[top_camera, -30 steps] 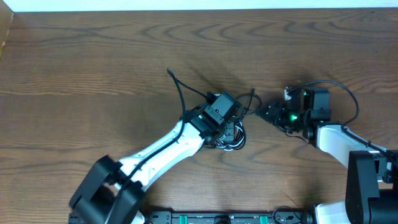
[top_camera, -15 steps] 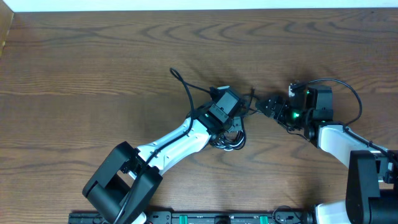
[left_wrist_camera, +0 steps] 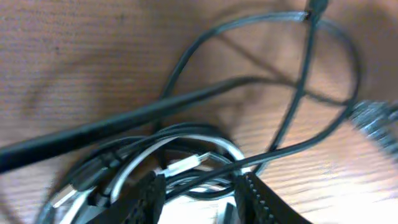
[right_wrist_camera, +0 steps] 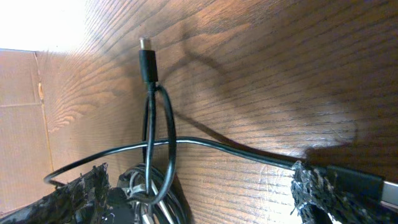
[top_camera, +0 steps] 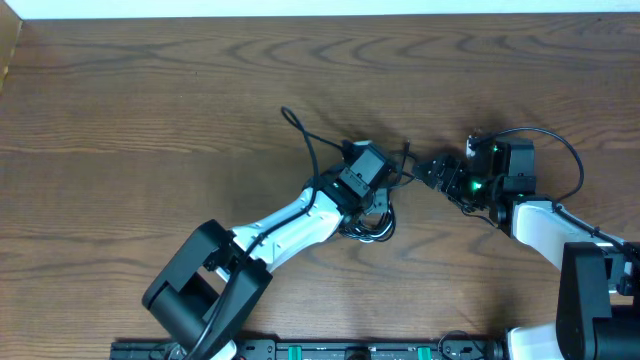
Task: Untangle cables
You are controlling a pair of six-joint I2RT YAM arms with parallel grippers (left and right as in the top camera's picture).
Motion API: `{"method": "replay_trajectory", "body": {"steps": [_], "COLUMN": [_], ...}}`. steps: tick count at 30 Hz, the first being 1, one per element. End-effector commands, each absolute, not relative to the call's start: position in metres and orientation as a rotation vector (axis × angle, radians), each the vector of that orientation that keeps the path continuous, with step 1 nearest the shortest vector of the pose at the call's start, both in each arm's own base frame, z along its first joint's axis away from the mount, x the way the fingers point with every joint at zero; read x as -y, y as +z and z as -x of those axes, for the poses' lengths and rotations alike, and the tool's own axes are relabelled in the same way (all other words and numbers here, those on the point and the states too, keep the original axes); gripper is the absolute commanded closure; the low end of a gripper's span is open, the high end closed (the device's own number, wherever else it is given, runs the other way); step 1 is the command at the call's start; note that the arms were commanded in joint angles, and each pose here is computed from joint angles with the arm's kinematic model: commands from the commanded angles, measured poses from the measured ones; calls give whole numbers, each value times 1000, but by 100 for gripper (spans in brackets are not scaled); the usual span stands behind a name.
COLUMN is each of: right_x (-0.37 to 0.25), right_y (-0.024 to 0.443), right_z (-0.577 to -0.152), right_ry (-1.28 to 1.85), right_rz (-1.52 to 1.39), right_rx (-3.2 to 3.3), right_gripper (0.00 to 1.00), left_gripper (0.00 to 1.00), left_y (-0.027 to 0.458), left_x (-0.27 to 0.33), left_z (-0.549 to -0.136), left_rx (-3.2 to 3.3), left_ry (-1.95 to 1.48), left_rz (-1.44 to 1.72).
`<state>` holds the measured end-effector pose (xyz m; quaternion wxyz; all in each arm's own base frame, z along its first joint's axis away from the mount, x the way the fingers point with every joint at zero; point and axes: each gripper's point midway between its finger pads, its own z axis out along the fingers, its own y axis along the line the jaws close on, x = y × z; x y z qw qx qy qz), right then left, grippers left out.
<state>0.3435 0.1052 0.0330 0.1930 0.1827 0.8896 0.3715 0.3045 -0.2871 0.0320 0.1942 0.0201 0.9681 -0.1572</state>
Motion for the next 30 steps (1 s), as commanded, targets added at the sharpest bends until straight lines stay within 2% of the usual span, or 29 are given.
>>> {"method": "replay_trajectory", "body": {"steps": [1,5,24,30], "right_x": [-97,-97,-97,-97], "right_y": [29,29,29,29], "right_z": [-346,-346,-346,-345], "right_ry": [982,982,982,982], "right_rz": [-528,-528,-528,-527], "right_rx": [-2500,-2500,-2500,-2500], "right_gripper": [8,8,7,7], "left_gripper": [59,58,59,59], "left_y": [26,24,23,2], "left_x": [282,278,279,271], "left_z": [-303,-299,-303,-303], "left_rx": [-2696,-2698,-2664,-2696], "left_ry": [-343,-307,-293,-219], "left_rz": [-315,-406,-451,-450]}}
